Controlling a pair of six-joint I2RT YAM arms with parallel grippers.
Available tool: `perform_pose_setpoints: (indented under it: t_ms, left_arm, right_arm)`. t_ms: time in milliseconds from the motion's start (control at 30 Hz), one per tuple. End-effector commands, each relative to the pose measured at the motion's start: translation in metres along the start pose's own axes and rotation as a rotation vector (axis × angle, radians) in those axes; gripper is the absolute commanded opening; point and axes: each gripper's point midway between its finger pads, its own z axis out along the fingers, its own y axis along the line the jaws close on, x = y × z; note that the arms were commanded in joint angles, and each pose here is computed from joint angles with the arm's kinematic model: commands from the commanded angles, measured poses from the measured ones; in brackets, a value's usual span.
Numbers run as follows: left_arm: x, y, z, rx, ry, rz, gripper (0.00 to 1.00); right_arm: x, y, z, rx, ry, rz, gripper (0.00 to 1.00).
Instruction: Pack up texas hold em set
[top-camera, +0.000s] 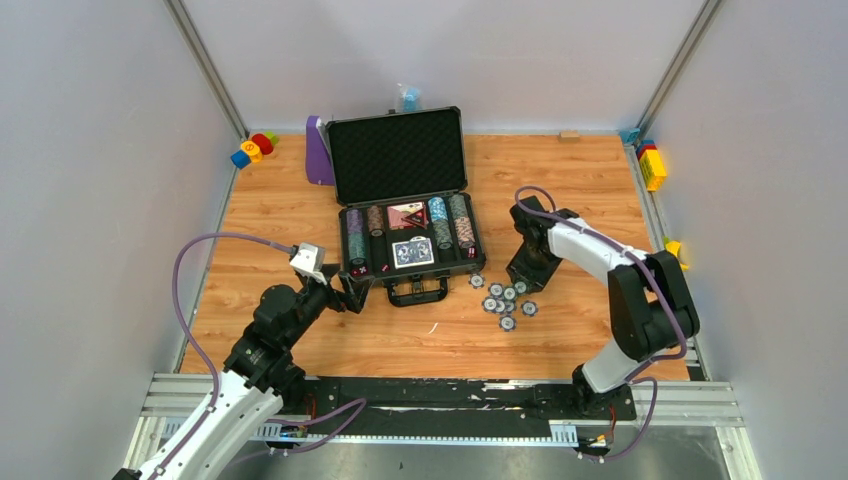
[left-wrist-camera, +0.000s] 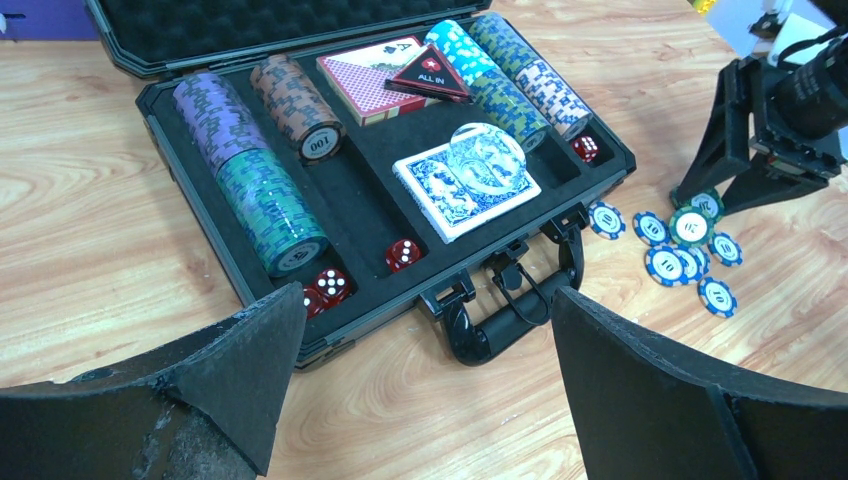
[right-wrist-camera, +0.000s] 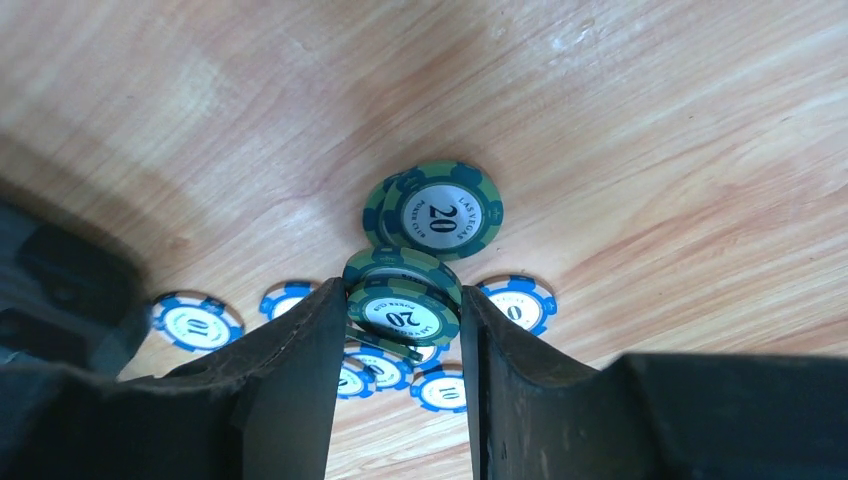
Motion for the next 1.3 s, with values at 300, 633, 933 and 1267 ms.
perform_pose_setpoints:
  t_ms: [300,633,933,1267]
  left_arm:
    - [-0.003,-0.001,0.001,0.002,-0.015,-0.001,1.0]
    - [-0.001,-0.007,0.004,0.037,0.011,0.008,1.0]
    - [-0.002,-0.007,0.003,0.04,0.0,0.007,1.0]
    - [-0.001,-0.006,0.004,0.033,0.005,0.009,1.0]
  right_arm:
    - [-0.03,0.016,-0.045,-0.104,-0.109,0.006,0.36]
    - [-0.031,0.032,-0.065,-0.247,-0.141,-0.077,0.34]
    - [-0.027,0.052,-0.081,-0.376,-0.207,-0.223,0.31]
    - [-0.021,0.076,-0.093,-0.462,-0.225,-0.286,0.31]
